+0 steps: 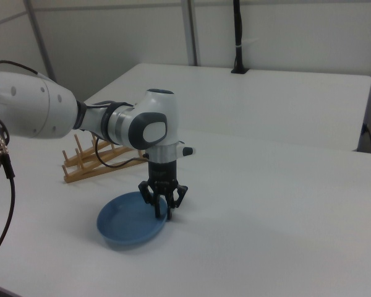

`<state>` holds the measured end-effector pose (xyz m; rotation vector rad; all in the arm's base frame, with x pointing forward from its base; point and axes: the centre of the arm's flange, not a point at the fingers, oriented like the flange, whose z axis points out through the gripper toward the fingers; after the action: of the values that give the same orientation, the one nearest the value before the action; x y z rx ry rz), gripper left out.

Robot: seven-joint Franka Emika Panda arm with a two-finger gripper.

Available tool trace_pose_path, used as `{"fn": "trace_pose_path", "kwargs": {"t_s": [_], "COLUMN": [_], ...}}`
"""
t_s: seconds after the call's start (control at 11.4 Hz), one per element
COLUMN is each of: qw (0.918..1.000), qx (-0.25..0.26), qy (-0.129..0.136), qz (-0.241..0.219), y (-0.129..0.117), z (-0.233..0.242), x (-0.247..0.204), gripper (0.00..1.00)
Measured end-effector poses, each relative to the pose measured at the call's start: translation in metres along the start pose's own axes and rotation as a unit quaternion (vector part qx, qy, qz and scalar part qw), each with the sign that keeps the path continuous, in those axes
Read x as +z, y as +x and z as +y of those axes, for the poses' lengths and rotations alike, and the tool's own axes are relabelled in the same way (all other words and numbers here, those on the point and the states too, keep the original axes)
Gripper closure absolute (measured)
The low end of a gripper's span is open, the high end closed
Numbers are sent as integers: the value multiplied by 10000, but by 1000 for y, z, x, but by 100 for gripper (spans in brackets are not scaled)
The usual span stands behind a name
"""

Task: Place plate in plate rack
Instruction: 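Close the gripper on the plate rim, then lift the plate by its rim and tilt it upright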

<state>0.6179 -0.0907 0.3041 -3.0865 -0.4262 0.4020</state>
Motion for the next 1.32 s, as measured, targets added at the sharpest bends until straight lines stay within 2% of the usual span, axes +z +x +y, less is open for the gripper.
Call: {"fn": "trace_pose_path", "kwargs": {"t_s": [0.18, 0.44, 0.88, 1.32], "qw": [9999, 9997, 9995, 9949], "qx": [-170, -257, -240, -122], "qy": [-14, -21, -82, -369], "qz": [28, 56, 209, 934], "y": [-1, -2, -1, -11], "z": [0, 0, 2, 14], "x": [-4, -8, -25, -110], "gripper": [78, 87, 88, 95]}}
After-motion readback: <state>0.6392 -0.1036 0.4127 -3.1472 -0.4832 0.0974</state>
